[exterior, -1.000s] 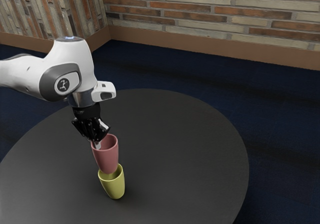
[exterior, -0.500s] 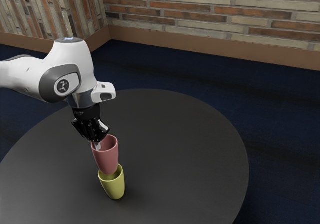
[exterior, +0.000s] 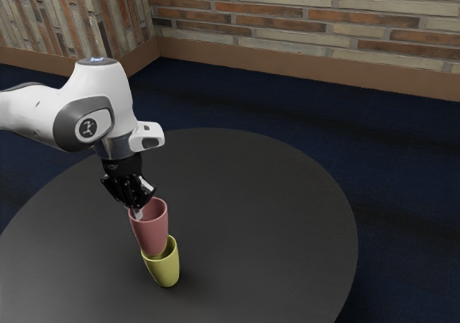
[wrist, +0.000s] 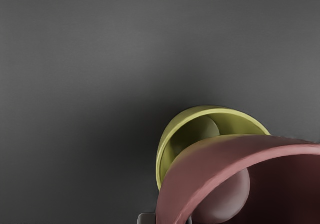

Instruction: Place the left cup onto the right cup

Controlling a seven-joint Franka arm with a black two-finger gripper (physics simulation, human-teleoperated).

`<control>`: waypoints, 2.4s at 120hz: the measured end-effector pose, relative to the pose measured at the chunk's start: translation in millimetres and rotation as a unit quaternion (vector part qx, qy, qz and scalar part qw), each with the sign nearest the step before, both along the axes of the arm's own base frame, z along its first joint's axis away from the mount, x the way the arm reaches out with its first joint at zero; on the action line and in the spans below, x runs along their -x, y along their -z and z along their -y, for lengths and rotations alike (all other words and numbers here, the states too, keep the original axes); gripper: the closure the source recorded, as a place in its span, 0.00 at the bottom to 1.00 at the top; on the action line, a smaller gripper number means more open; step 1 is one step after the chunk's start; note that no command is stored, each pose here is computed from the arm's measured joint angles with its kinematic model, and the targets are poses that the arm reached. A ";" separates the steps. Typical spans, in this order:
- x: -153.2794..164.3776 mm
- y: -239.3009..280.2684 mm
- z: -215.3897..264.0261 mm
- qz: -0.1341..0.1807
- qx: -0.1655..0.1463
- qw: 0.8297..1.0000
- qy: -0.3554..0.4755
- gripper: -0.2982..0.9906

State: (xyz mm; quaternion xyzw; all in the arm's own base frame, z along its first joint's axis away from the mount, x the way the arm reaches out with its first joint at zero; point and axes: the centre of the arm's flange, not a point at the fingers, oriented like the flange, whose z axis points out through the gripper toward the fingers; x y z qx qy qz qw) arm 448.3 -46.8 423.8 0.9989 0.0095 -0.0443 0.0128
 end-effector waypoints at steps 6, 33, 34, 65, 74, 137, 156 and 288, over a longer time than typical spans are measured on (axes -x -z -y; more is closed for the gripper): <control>-0.3 1.0 0.3 -0.001 0.000 1.000 0.000 0.84; -1.1 3.6 1.1 -0.002 0.000 1.000 0.000 0.84; -1.1 3.6 1.1 -0.002 0.000 1.000 0.000 0.84; -3.8 8.1 2.2 -0.004 0.000 1.000 0.001 0.84; -4.2 8.8 3.0 -0.004 0.000 1.000 0.002 0.84; -5.9 11.6 7.3 -0.001 0.002 1.000 0.006 0.78; -5.8 11.8 7.7 -0.001 0.003 1.000 0.006 0.72; -27.5 -19.6 11.6 0.019 0.007 1.000 0.012 0.24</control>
